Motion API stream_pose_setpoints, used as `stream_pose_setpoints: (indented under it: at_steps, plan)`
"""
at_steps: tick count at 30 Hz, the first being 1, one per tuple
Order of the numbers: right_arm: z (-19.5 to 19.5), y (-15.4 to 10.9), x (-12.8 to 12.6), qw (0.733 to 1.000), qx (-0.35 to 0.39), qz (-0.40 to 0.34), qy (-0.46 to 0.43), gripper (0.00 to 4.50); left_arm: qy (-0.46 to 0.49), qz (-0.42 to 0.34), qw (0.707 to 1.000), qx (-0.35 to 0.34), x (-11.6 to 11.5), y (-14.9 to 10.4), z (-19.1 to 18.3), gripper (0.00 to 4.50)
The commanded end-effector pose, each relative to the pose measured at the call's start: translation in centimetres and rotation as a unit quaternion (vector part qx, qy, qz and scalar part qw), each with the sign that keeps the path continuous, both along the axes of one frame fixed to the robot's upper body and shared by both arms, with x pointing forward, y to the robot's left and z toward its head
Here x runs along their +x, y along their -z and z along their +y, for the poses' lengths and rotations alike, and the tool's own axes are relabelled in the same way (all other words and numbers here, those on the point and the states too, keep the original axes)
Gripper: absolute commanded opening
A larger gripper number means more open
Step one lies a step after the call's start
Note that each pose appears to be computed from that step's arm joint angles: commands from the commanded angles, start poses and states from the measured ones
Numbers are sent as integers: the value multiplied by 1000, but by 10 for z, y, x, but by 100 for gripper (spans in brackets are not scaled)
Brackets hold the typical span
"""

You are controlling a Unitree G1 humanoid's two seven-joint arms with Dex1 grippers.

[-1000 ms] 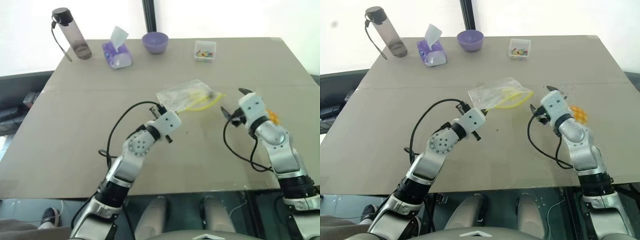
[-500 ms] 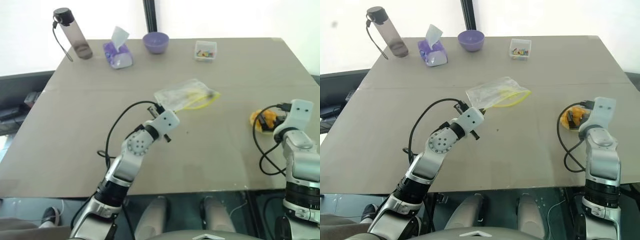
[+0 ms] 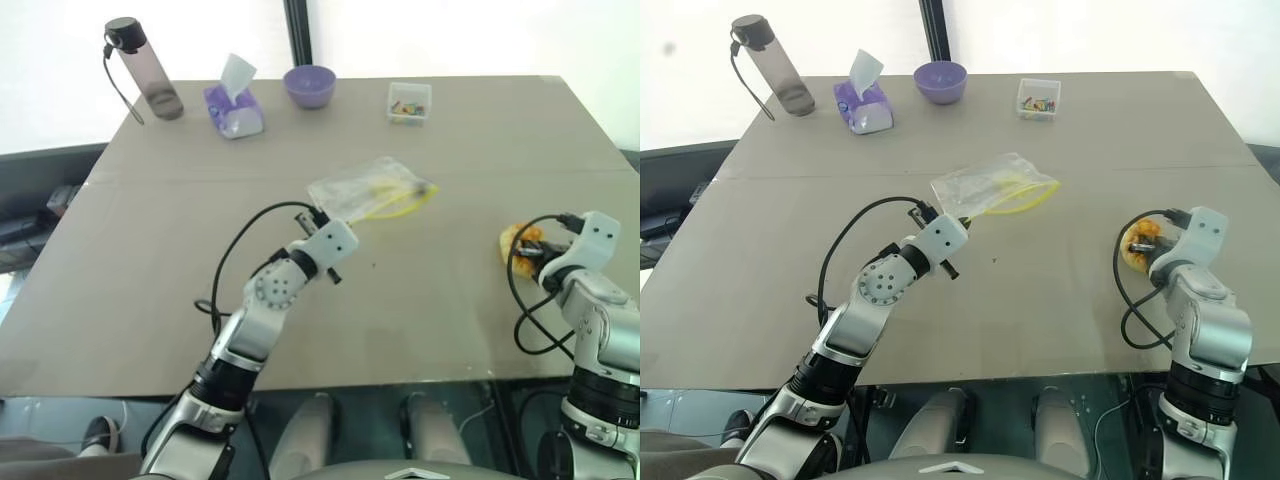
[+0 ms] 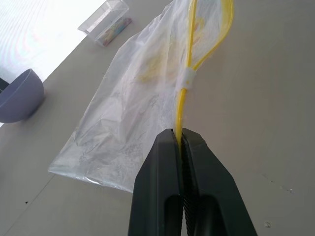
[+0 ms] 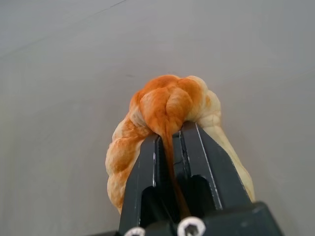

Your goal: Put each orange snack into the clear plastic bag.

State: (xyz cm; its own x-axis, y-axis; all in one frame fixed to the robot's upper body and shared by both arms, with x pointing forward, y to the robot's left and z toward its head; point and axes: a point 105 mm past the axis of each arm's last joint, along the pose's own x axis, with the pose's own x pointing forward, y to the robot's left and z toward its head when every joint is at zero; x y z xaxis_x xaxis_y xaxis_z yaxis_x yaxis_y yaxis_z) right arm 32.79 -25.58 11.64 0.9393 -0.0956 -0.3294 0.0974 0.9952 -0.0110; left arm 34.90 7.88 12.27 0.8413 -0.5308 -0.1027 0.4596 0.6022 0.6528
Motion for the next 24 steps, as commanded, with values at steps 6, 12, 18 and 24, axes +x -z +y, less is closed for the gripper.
stream_pose_setpoints:
  at_steps: [6, 12, 18, 24]
  plan:
    - [72, -40, 8, 972, 5, -82, -218, 3, 5, -27, 1000, -6, 2, -14, -1, 0]
    - [109, -49, 15, 952, 16, -92, -292, 3, 19, -31, 999, -7, -1, -15, -8, 0]
    - [132, -55, 28, 940, 22, -101, -324, 3, 27, -36, 999, -4, -5, -16, -10, 0]
    - [149, -49, 36, 934, 34, -85, -346, 3, 44, -43, 998, -8, -9, -20, -17, 0]
